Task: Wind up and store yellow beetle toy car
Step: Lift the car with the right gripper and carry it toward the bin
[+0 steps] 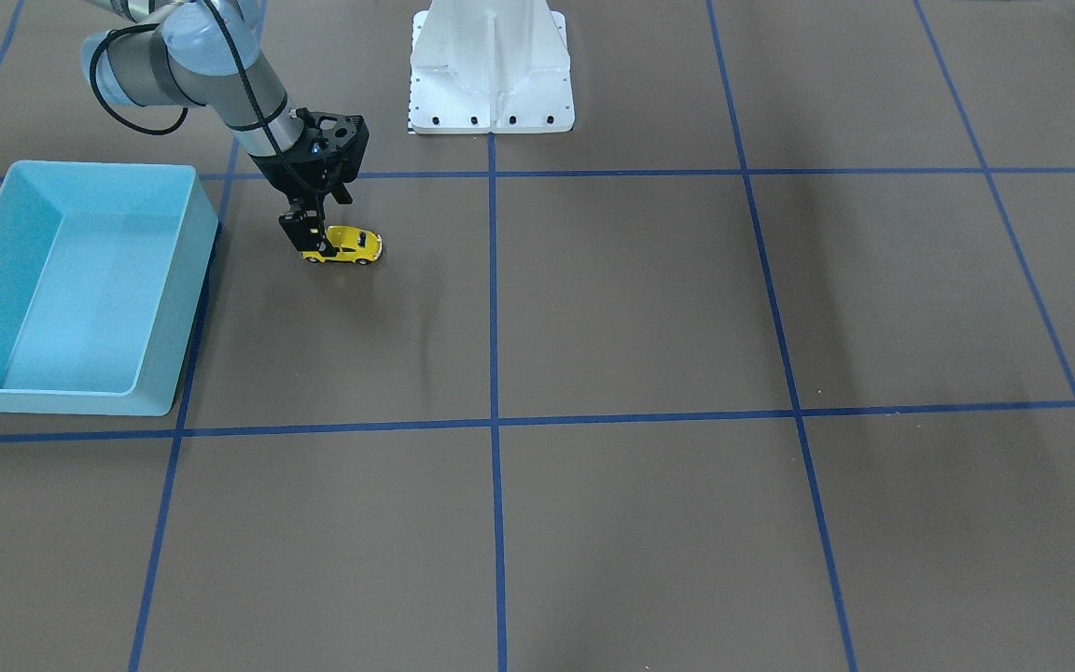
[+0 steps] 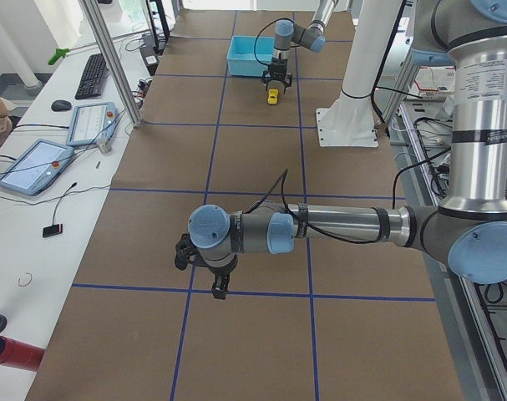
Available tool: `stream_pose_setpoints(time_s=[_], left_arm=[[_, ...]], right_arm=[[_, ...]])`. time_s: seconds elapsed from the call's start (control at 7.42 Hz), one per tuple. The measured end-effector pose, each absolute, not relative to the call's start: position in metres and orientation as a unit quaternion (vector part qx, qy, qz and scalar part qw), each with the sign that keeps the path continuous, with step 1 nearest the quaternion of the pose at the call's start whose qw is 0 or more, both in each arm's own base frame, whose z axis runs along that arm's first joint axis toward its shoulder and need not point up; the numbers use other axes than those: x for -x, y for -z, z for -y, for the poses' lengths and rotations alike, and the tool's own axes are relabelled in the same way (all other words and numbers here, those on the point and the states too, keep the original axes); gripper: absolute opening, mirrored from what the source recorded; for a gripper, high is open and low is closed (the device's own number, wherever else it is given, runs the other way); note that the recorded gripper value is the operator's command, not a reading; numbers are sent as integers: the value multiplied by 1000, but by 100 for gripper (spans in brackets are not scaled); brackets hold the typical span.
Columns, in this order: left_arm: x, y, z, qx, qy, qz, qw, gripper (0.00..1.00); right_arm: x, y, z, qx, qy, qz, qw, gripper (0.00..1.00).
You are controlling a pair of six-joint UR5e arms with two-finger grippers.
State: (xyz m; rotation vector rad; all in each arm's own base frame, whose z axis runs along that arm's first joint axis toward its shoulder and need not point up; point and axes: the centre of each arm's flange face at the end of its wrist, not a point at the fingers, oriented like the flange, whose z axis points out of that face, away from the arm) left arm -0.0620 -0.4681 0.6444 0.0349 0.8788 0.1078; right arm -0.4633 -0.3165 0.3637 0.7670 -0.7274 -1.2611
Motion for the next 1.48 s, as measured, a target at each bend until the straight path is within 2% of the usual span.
stream_pose_setpoints(time_s=[0.81, 0.94, 1.21, 1.48], left_arm=[[62, -643, 469, -18, -52, -425, 903, 100], [62, -643, 469, -18, -52, -425, 903, 100], [62, -643, 469, -18, -52, -425, 903, 100], [62, -643, 469, -18, -52, -425, 903, 100]], right_arm=[[469, -373, 334, -336, 555, 319, 691, 98], [474, -372, 334, -335, 556, 319, 690, 80], [479, -371, 330, -334, 558, 322, 688, 1], [480, -369, 327, -333, 560, 326, 685, 0]])
